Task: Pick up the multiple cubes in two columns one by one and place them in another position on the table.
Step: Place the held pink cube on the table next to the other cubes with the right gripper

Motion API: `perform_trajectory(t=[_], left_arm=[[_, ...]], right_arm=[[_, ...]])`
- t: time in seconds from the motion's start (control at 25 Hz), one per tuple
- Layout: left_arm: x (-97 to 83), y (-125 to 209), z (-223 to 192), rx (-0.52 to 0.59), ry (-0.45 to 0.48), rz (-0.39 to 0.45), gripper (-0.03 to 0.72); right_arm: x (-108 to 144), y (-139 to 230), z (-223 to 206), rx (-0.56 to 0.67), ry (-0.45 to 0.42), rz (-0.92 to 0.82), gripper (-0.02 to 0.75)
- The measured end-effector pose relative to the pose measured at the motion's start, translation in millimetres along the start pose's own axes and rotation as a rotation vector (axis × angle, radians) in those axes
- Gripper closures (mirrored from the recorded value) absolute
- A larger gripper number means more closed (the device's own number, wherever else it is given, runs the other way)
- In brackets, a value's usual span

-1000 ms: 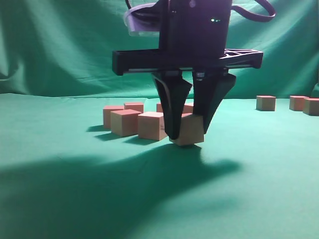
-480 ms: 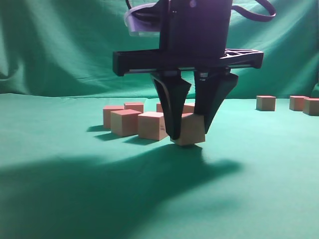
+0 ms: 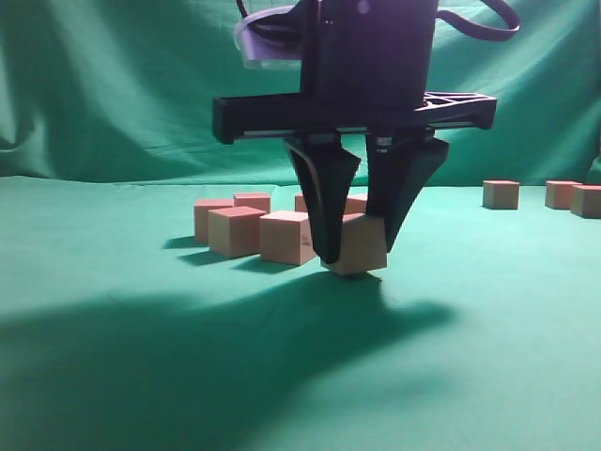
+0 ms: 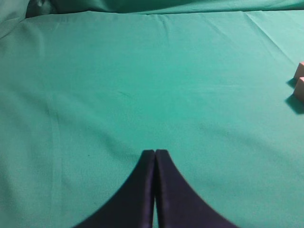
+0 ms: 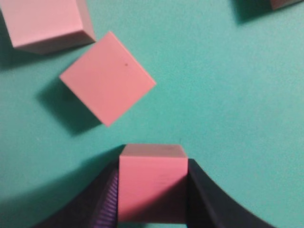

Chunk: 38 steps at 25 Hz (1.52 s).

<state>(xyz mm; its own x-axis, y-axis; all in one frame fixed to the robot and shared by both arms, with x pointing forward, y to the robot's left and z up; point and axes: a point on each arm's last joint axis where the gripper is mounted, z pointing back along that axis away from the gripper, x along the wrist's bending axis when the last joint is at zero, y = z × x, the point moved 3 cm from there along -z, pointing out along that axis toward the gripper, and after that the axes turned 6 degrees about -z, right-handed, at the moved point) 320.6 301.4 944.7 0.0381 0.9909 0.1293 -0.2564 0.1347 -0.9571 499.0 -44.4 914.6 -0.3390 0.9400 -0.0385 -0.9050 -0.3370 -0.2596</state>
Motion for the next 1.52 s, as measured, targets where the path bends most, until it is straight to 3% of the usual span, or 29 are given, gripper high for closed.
perform_trajectory(t=[0.2, 0.28, 0.6, 0.84, 0.96, 1.0, 1.12, 1.32, 1.52], left_arm=[[0.0, 0, 0, 0.000, 0.000, 0.000, 0.688], [0.0, 0, 0, 0.000, 0.000, 0.000, 0.688], [0.0, 0, 0, 0.000, 0.000, 0.000, 0.688], [0.0, 0, 0, 0.000, 0.000, 0.000, 0.688], [0.0, 0, 0, 0.000, 0.000, 0.000, 0.688], [0.0, 0, 0, 0.000, 0.000, 0.000, 0.688], [0.0, 0, 0, 0.000, 0.000, 0.000, 0.688], [0.0, 0, 0, 0.000, 0.000, 0.000, 0.688], [0.0, 0, 0, 0.000, 0.000, 0.000, 0.688]], right_arm=[[0, 0, 0, 0.000, 0.000, 0.000, 0.470], [0, 0, 0, 0.001, 0.000, 0.000, 0.415], [0, 0, 0, 0.002, 0.001, 0.000, 0.420], [0, 0, 0, 0.002, 0.001, 0.000, 0.109], [0, 0, 0, 0.002, 0.001, 0.000, 0.094], [0, 0, 1, 0.001, 0.001, -0.001, 0.054], [-2, -5, 20, -0.020, -0.001, 0.001, 0.069], [-9, -28, 86, -0.128, 0.006, 0.010, 0.069], [-31, -37, 143, -0.219, 0.113, 0.082, 0.069]])
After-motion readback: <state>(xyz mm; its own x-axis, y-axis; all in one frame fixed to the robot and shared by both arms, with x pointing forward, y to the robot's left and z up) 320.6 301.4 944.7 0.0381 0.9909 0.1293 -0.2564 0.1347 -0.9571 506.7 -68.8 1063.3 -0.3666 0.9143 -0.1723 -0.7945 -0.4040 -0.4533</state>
